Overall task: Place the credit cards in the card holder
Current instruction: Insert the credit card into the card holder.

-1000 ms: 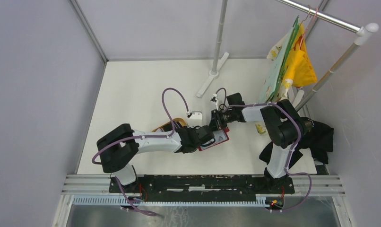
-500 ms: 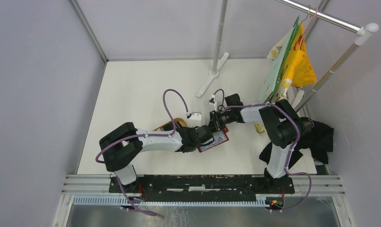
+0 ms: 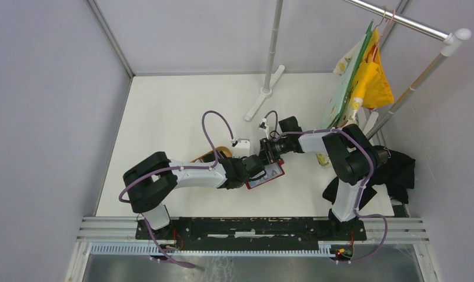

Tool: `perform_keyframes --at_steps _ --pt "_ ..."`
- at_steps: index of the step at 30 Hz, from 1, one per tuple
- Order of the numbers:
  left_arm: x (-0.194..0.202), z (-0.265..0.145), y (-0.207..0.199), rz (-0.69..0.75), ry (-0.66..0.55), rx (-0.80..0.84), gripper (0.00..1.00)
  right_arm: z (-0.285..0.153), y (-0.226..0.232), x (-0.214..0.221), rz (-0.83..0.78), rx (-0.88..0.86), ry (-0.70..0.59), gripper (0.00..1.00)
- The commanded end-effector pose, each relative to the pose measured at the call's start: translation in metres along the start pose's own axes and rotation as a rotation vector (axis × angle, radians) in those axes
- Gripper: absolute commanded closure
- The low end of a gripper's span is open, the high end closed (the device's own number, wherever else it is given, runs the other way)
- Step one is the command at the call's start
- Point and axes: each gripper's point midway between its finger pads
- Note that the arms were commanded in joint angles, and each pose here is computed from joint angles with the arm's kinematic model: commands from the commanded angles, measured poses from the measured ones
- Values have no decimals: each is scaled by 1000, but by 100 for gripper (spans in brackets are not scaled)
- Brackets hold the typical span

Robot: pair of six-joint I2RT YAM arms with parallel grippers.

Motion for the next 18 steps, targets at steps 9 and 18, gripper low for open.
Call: perform_keyframes --at_steps 9,18 --pt "2 -6 2 -47 8 38 88 -4 3 -8 -55 37 -15 67" --pt "7 -16 5 -34 26 77 89 -5 1 -7 -44 56 -33 63"
Point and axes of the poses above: each gripper's point midway between its finger pads, its own z axis out along the fingers, its own y axis along the line the jaws close on, x = y × z, and after that the axes turned 5 degrees about z, right-handed
